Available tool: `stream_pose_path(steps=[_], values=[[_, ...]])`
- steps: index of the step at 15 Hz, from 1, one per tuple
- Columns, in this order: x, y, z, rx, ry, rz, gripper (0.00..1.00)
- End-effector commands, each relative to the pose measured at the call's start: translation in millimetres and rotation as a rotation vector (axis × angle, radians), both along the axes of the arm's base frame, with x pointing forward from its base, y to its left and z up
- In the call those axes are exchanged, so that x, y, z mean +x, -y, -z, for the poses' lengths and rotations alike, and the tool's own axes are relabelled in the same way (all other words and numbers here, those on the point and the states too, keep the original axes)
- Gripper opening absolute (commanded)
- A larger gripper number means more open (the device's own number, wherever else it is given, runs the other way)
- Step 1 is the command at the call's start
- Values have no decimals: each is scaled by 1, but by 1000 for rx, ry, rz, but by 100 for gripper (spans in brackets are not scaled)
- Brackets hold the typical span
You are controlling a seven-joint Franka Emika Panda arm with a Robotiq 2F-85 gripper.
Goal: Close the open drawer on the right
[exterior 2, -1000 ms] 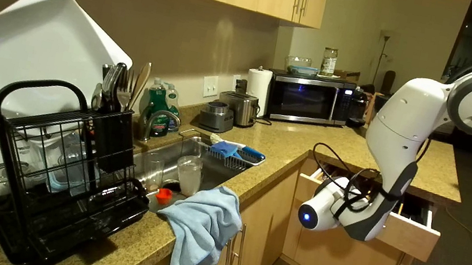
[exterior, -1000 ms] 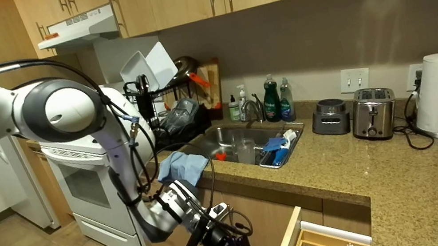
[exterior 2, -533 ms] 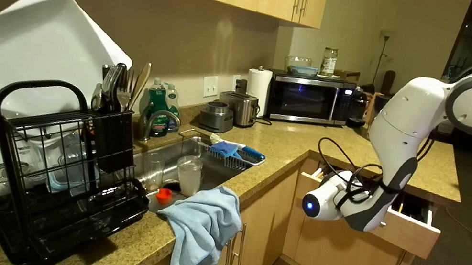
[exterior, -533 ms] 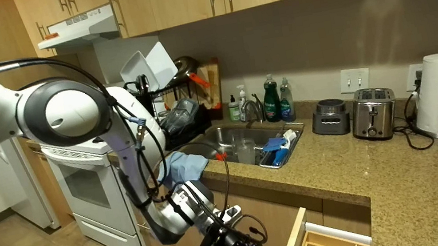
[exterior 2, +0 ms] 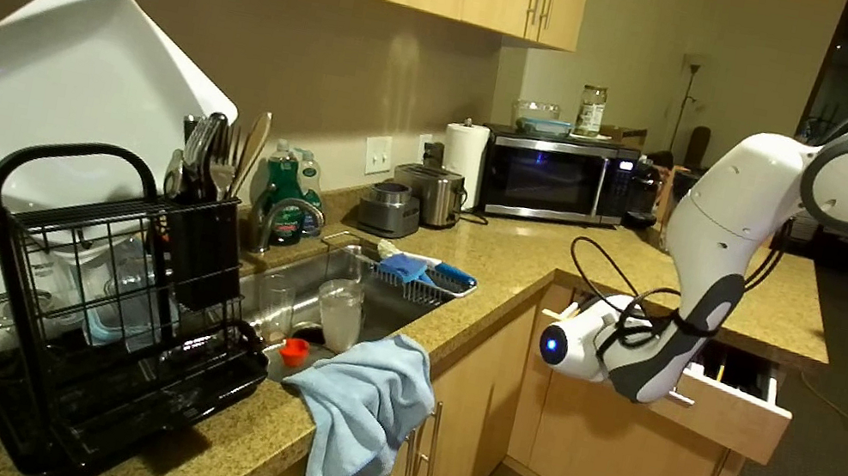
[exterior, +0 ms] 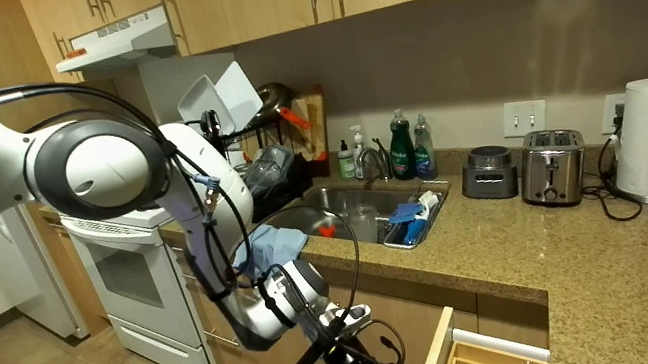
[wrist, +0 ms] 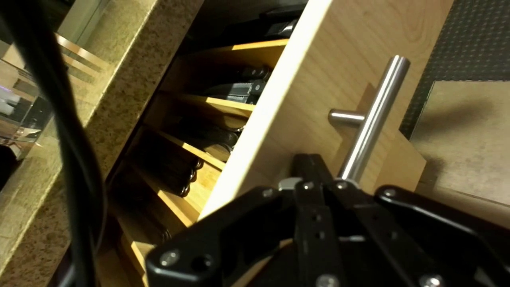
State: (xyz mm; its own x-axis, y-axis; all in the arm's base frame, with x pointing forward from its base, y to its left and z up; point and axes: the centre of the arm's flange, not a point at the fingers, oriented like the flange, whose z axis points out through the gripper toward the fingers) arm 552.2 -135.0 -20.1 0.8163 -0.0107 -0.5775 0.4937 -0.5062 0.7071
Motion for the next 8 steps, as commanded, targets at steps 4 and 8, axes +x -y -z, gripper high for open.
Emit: stream_pose_path(steps=[4, 8], values=[[-4, 36, 5, -16, -25, -27, 0], [-4, 59, 6, -60, -30, -55, 0]])
